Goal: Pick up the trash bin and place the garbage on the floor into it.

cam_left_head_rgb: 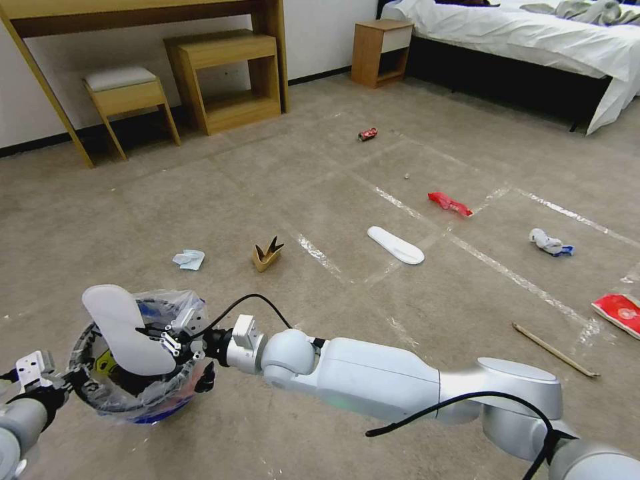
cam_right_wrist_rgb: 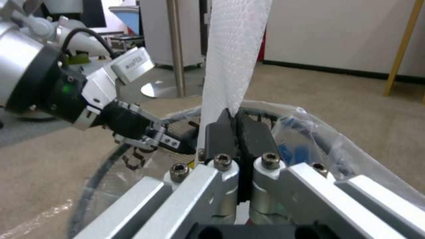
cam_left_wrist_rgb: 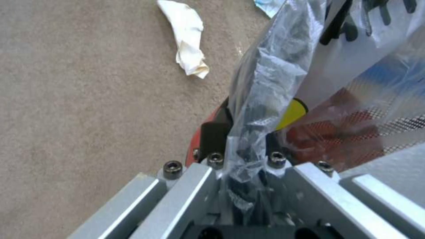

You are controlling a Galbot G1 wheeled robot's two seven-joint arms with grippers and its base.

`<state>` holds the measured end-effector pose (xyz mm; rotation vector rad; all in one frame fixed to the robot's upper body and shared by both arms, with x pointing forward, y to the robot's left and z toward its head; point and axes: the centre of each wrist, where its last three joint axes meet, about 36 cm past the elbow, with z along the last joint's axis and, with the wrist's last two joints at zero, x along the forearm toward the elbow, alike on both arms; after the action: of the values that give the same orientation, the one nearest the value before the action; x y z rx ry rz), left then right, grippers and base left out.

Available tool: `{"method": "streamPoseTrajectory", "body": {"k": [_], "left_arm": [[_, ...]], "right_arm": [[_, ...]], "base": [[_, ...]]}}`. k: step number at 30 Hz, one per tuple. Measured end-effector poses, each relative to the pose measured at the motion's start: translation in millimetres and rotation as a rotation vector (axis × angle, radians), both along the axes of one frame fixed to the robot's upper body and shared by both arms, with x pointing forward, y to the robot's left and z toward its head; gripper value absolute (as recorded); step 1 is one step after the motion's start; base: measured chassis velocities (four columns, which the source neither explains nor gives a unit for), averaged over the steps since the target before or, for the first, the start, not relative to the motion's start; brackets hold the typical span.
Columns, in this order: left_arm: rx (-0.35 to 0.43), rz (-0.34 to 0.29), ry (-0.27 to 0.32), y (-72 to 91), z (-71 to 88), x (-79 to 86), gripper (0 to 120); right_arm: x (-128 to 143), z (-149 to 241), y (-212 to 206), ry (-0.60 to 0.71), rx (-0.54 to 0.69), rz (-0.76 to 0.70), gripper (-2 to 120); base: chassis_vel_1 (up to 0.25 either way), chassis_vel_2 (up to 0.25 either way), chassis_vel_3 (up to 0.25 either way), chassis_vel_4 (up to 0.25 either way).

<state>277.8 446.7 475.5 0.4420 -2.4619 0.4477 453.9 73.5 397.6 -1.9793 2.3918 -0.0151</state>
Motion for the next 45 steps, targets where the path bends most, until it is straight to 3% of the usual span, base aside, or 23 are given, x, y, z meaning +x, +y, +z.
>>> {"method": "streamPoseTrajectory", "body": {"k": [6, 9, 13, 14, 16, 18, 19, 24, 27, 29, 33, 42, 45], "left_arm": [[-0.001, 0.000, -0.001, -0.4, -0.1, -0.3, 1], [-0.001, 0.000, 0.000, -0.6, -0.3, -0.5, 1], [-0.001, 0.000, -0.001, -0.8, -0.1, -0.5, 1], [-0.001, 0.000, -0.001, -0.8, -0.1, -0.6, 1], [-0.001, 0.000, -0.001, -0.8, -0.1, -0.6, 1], [0.000, 0.000, 0.000, -0.7, 0.0, -0.7, 1], [0.000, 0.000, 0.000, -0.7, 0.0, -0.7, 1], [0.001, 0.002, 0.000, -0.1, -0.3, -0.5, 1], [0.001, 0.003, 0.001, 0.0, -0.7, -0.6, 1], [0.002, 0.005, 0.003, 0.2, -2.2, -0.7, 1], [0.002, 0.006, 0.004, 0.7, -2.7, -0.7, 1], [0.004, 0.011, 0.009, 2.5, -4.7, -0.8, 1], [0.005, 0.014, 0.009, 2.9, -5.5, -0.8, 1]], "right_arm": [[3, -5, -1, -0.028, -0.006, 0.002, 0], [3, -5, -1, -0.032, -0.007, 0.004, 5], [2, -7, -1, -0.034, -0.011, 0.004, 19], [2, -8, -2, -0.034, -0.012, 0.005, 26], [1, -8, -2, -0.034, -0.012, 0.005, 28], [1, -9, -2, -0.032, -0.013, 0.005, 42], [1, -9, -2, -0.032, -0.013, 0.005, 42], [0, -11, -5, -0.030, -0.015, 0.004, 64], [-1, -11, -5, -0.029, -0.014, 0.004, 67], [-2, -10, -6, -0.027, -0.011, 0.005, 82], [-3, -7, -6, -0.022, 0.001, 0.006, 96], [0, 20, -4, 0.007, 0.074, -0.022, 100], [6, 49, -1, 0.017, 0.146, -0.046, 100]], "base": [[0.000, 0.000, 0.000, 0.000], [0.000, 0.000, 0.000, 0.000], [0.000, 0.000, 0.000, 0.000], [0.000, 0.000, 0.000, 0.000], [0.000, 0.000, 0.000, 0.000], [0.000, 0.000, 0.000, 0.000], [0.000, 0.000, 0.000, 0.000], [0.000, 0.000, 0.000, 0.000], [0.000, 0.000, 0.000, 0.000], [0.000, 0.000, 0.000, 0.000], [0.000, 0.000, 0.000, 0.000], [0.000, 0.000, 0.000, 0.000], [0.000, 0.000, 0.000, 0.000]]}}
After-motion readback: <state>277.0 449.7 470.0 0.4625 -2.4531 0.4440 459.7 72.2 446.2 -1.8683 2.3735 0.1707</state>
